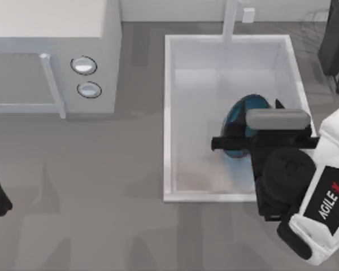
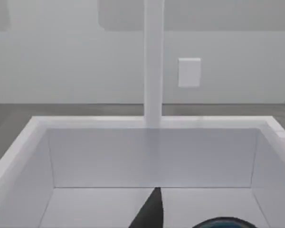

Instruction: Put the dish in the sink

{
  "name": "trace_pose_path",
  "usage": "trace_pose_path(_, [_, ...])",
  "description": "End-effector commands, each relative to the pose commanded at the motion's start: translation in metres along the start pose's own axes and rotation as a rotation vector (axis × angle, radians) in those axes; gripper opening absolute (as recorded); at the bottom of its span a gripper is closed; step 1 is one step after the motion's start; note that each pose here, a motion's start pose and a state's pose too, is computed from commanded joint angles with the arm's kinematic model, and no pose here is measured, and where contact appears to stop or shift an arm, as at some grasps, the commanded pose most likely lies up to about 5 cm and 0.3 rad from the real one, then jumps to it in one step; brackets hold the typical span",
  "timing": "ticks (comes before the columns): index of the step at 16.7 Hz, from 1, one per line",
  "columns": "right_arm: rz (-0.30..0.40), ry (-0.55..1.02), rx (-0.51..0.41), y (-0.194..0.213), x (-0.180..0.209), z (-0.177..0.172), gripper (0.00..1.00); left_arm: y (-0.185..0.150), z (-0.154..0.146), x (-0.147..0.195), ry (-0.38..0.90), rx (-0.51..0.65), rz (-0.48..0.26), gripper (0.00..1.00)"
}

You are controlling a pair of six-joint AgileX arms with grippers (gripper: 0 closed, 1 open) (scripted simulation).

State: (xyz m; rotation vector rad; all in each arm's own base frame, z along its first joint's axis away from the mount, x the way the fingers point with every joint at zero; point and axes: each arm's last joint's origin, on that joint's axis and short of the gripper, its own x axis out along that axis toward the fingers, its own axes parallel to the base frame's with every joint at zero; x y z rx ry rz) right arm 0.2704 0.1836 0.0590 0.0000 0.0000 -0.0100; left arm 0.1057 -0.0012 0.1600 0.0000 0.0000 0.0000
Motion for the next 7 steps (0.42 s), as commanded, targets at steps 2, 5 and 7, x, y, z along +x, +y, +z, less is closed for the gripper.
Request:
trace_pose_path(2, [0.000,0.000,0.000,0.0000,0.0000,0.0000,1.00,0.0000,0.0000,0.0000,0.000,0.000,0.000,1.00])
trace_pose_path(5, [0.000,0.000,0.000,0.0000,0.0000,0.0000,1.00,0.0000,0.0000,0.0000,0.000,0.000,0.000,1.00])
trace_pose_path(7, [0.000,0.000,0.000,0.0000,0.0000,0.0000,1.00,0.0000,0.0000,0.0000,0.000,0.000,0.000,1.00])
